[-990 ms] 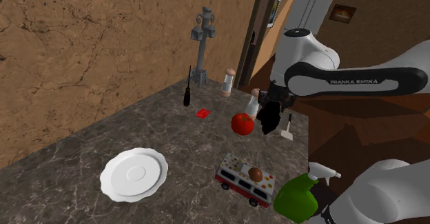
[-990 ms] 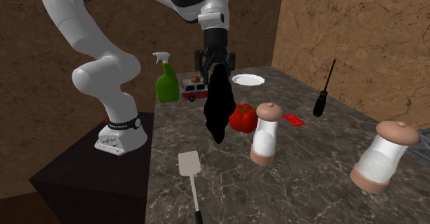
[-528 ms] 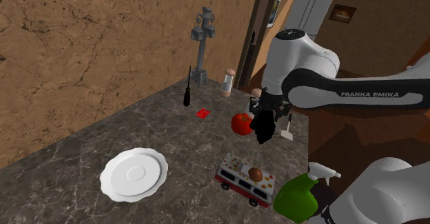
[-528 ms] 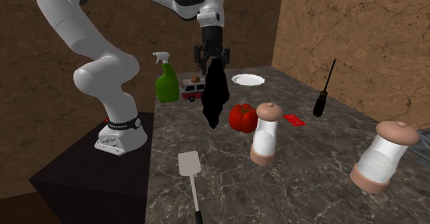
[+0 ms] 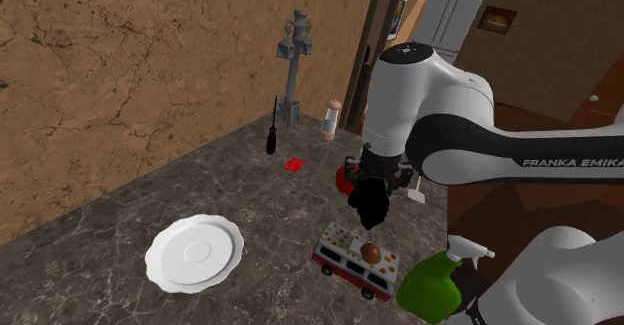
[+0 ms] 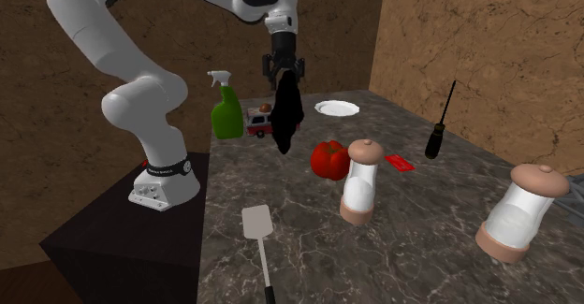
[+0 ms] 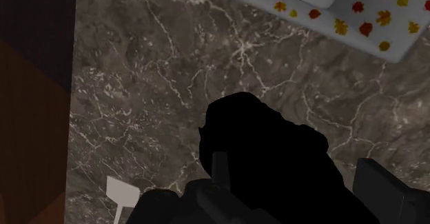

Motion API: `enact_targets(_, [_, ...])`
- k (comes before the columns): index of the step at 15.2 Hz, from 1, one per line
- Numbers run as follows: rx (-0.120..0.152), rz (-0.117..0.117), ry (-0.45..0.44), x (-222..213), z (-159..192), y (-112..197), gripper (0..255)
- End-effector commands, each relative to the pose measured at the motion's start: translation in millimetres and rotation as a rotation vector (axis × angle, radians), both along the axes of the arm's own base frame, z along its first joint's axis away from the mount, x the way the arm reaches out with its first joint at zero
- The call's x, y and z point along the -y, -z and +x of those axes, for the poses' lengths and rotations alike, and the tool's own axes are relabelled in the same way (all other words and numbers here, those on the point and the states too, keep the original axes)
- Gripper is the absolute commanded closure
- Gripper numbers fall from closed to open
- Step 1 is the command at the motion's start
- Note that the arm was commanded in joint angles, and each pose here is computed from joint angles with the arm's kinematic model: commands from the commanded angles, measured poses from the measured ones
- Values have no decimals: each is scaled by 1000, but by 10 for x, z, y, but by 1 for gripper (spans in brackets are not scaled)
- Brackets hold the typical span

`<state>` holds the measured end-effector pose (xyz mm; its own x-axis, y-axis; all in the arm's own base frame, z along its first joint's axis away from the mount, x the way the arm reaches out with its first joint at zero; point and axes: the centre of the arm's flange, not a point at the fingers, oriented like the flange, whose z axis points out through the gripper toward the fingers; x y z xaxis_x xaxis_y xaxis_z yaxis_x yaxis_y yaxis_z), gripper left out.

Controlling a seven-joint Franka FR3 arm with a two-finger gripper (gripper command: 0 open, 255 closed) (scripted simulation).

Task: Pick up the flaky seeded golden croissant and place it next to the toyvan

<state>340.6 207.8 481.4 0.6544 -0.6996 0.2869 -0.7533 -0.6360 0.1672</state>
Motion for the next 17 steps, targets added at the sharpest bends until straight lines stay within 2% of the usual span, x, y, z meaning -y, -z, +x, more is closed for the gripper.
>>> enact_targets(1, [1,1,1,-275,-83,12,255])
enact_targets(17, [1,1,1,-2302,-677,12,255])
